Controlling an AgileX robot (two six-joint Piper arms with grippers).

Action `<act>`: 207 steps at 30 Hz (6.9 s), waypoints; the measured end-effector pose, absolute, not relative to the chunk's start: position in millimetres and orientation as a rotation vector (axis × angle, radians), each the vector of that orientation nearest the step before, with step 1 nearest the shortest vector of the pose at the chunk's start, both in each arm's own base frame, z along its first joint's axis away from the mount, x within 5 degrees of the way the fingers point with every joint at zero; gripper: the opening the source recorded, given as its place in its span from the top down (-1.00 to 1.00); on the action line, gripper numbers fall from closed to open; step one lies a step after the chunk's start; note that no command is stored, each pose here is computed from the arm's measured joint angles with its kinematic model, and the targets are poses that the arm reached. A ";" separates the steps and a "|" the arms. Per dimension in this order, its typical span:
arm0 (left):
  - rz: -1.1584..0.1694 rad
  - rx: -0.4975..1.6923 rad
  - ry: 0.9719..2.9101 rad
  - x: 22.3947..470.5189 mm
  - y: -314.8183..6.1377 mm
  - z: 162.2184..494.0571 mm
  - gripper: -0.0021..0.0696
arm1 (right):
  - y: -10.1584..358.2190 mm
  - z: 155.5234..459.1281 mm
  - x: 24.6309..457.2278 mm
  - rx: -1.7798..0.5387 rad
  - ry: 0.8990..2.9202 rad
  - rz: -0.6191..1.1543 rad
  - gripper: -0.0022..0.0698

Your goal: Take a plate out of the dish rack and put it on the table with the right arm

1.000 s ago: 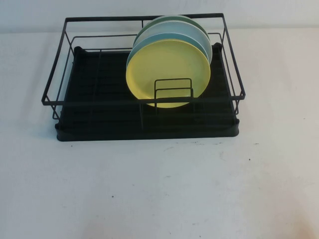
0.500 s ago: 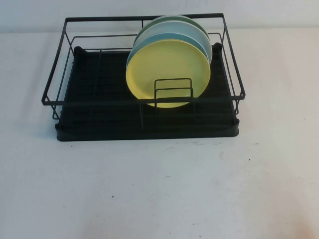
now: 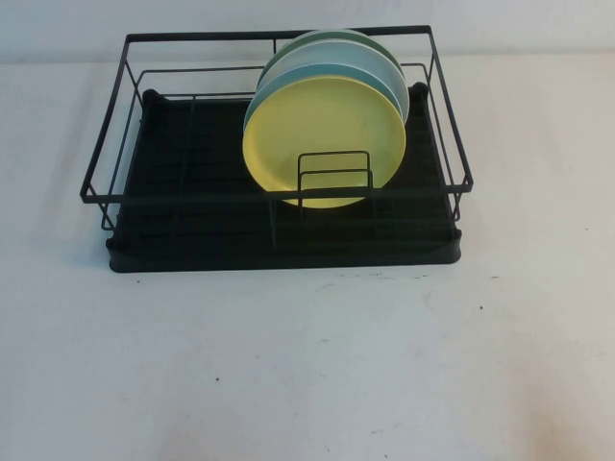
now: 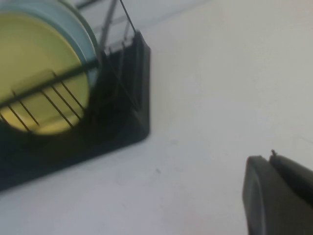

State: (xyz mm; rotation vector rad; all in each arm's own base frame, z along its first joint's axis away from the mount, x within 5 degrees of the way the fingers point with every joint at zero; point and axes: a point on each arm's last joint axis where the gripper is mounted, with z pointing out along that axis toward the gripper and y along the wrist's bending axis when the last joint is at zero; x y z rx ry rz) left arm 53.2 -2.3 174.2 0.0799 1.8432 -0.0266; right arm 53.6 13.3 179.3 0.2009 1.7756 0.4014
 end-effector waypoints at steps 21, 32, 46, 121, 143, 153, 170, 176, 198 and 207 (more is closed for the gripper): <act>-0.027 0.080 1.843 53.2 -2.3 174.2 0.95 | 26.8 278.0 67.7 0.258 1.659 0.704 0.99; -0.027 0.080 1.843 53.2 -2.3 174.2 0.95 | 49.5 331.3 192.3 -0.262 2.010 0.554 0.99; -0.027 0.080 1.843 53.2 -2.3 174.2 0.95 | 125.3 331.4 321.5 -0.602 1.991 0.575 0.99; -0.027 0.080 1.843 53.2 -2.3 174.2 0.95 | 165.7 450.2 323.0 -0.959 1.686 0.358 0.77; -0.027 0.080 1.843 53.2 -2.3 174.2 0.95 | 169.4 256.7 249.4 -0.326 2.606 0.805 0.77; -0.027 0.080 1.843 53.2 -2.3 174.2 0.95 | 177.6 212.6 267.4 -0.209 2.646 0.813 0.77; -0.027 0.080 1.843 53.2 -2.3 174.2 0.95 | 185.0 168.1 286.9 -0.002 2.708 0.808 0.73; -0.027 0.080 1.843 53.2 -2.3 174.2 0.95 | 182.9 163.6 292.5 -0.005 2.672 0.742 0.39; -0.027 0.080 1.843 53.2 -2.3 174.2 0.95 | 157.7 248.8 242.5 -0.455 2.588 0.739 0.91; -0.027 0.080 1.843 53.2 -2.3 174.2 0.95 | 123.3 299.1 172.7 -0.757 2.544 0.663 0.99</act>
